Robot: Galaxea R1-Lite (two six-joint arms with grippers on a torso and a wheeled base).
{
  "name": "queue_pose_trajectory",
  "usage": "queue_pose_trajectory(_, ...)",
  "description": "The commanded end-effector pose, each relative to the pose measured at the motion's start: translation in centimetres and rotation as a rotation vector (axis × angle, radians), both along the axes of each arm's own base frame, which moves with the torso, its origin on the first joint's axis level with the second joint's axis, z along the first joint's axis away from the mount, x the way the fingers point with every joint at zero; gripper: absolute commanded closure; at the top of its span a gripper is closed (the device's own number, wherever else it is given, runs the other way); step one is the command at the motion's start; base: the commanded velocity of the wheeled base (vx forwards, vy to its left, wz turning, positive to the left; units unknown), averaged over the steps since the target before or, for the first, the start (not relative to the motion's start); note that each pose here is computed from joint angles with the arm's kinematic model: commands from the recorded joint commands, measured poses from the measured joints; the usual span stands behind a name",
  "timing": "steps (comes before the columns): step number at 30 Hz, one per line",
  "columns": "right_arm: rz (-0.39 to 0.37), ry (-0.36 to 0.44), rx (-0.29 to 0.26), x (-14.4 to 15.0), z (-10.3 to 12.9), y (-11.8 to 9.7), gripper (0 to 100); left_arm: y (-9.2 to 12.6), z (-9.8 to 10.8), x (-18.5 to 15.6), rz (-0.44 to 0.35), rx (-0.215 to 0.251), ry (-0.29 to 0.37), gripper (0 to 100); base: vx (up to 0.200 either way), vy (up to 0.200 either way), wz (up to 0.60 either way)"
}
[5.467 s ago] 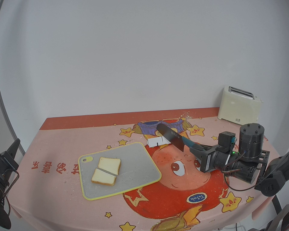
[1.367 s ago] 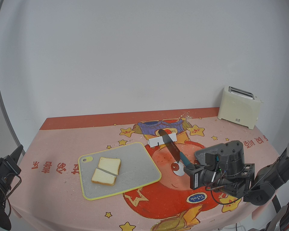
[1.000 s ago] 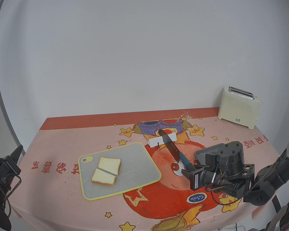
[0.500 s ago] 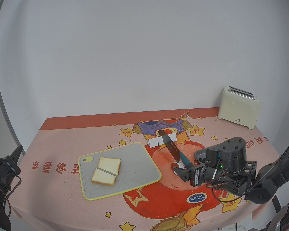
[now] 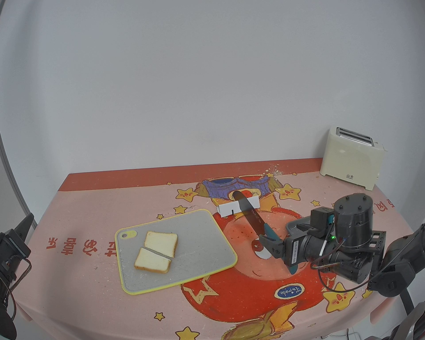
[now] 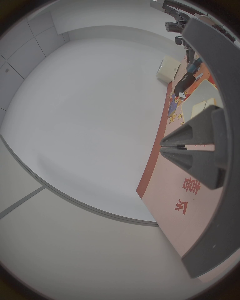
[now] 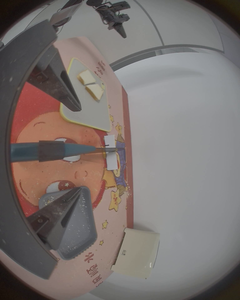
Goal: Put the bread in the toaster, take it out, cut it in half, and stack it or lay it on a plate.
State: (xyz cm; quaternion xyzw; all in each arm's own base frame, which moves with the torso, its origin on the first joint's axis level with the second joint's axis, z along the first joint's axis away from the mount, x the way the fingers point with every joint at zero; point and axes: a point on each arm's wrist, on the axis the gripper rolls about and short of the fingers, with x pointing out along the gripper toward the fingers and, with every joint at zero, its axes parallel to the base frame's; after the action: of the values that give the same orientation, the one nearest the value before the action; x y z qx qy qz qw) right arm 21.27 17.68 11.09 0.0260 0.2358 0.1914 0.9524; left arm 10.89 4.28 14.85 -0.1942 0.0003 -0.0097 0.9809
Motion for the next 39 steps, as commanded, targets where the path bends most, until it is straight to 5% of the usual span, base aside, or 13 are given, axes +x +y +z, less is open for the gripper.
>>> queue_pose_trajectory(1, 0.014, -0.082, 0.076, -0.7, 3.0, -0.4, 0, -0.1, -0.4, -0.2, -0.005, -0.012, 0.014, 100, 0.0, 0.0, 0.0)
queue_pose_trajectory(4, 0.047, -0.111, 0.103, -1.3, 4.0, 0.2, 0, -0.2, -0.3, -0.2, -0.021, -0.011, 0.008, 100, 0.0, 0.0, 0.0)
queue_pose_trajectory(7, 0.117, -0.11, 0.116, -2.3, 4.2, 1.6, 0, -1.5, 0.2, -0.5, -0.153, 0.009, -0.032, 100, 0.0, 0.0, 0.0)
queue_pose_trajectory(13, 0.25, -0.092, 0.128, -3.0, 3.9, 5.0, 0, -5.0, 0.2, -0.5, -0.544, 0.011, -0.036, 100, 0.0, 0.0, 0.0)
queue_pose_trajectory(17, 0.306, -0.048, 0.116, -1.1, 2.3, 7.3, 0, -6.9, -0.7, -0.8, -0.721, -0.019, 0.058, 100, 0.0, 0.0, 0.0)
queue_pose_trajectory(25, 0.393, 0.012, 0.128, 1.9, -0.3, 10.4, 0, -8.0, -2.4, -1.2, -0.831, -0.048, 0.241, 100, 0.0, 0.0, 0.0)
queue_pose_trajectory(31, 0.401, -0.018, 0.161, 4.3, -0.6, 13.1, 0, -8.4, -3.5, 0.3, -0.821, -0.059, 0.357, 100, 0.0, 0.0, 0.0)
queue_pose_trajectory(37, 0.364, -0.019, 0.168, 5.1, -0.7, 12.5, 0, -8.8, -3.8, 2.6, -0.739, -0.052, 0.414, 100, 0.0, 0.0, 0.0)
queue_pose_trajectory(38, 0.355, -0.027, 0.176, 5.4, -0.5, 12.4, 100, -8.9, -3.8, 3.0, -0.723, -0.051, 0.42, 100, 0.0, 0.0, 0.0)
queue_pose_trajectory(39, 0.347, -0.032, 0.181, 5.7, -0.3, 12.4, 100, -9.0, -3.8, 3.2, -0.714, -0.049, 0.426, 100, 0.0, 0.0, 0.0)
